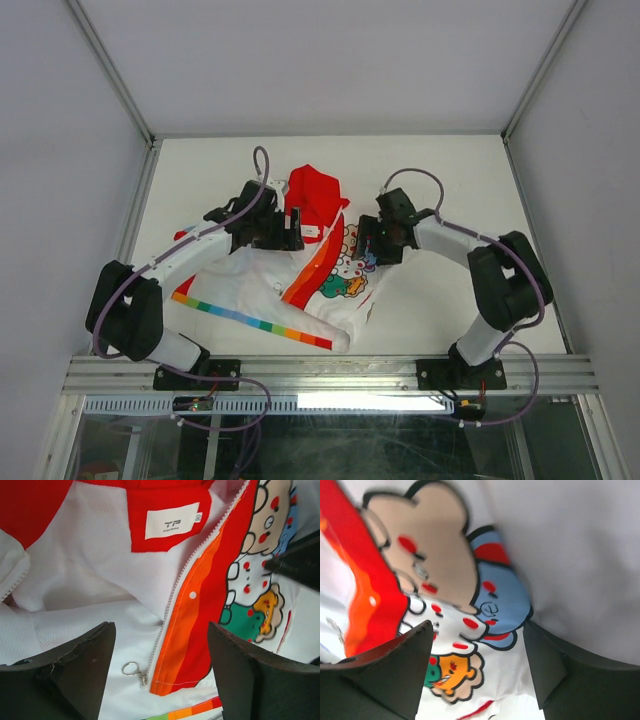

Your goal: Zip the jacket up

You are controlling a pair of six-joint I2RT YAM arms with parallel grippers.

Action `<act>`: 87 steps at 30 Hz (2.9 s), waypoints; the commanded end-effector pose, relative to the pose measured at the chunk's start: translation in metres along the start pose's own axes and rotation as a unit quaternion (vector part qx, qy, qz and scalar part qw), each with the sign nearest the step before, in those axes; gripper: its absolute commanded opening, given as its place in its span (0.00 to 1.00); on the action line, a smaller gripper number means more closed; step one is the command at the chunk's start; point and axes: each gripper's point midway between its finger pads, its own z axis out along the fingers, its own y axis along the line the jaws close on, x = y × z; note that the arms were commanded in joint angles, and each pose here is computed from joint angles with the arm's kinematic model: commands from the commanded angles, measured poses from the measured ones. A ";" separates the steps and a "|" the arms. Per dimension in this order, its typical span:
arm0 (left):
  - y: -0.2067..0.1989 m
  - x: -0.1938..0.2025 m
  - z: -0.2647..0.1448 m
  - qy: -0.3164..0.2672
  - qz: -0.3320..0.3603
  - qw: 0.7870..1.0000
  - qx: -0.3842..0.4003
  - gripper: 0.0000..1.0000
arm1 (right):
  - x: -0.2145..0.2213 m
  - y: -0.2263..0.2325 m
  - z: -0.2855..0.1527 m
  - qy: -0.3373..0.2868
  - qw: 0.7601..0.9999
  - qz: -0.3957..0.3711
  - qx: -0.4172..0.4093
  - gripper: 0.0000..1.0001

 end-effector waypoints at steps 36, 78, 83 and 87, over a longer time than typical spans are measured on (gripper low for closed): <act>0.093 0.036 -0.028 0.066 -0.104 0.988 -0.093 0.63 | -0.086 0.036 -0.093 -0.169 0.976 -0.067 -0.117 0.81; -0.136 0.038 -0.020 0.111 -0.043 0.973 0.199 0.54 | -0.037 0.048 -0.044 -0.108 0.985 -0.132 -0.033 0.68; -0.114 0.027 -0.026 0.088 -0.062 0.976 0.191 0.60 | -0.030 0.046 -0.020 -0.085 0.986 -0.143 0.009 0.70; -0.108 0.030 -0.019 0.099 -0.069 0.974 0.193 0.59 | -0.025 0.040 0.000 -0.071 0.986 -0.143 0.045 0.72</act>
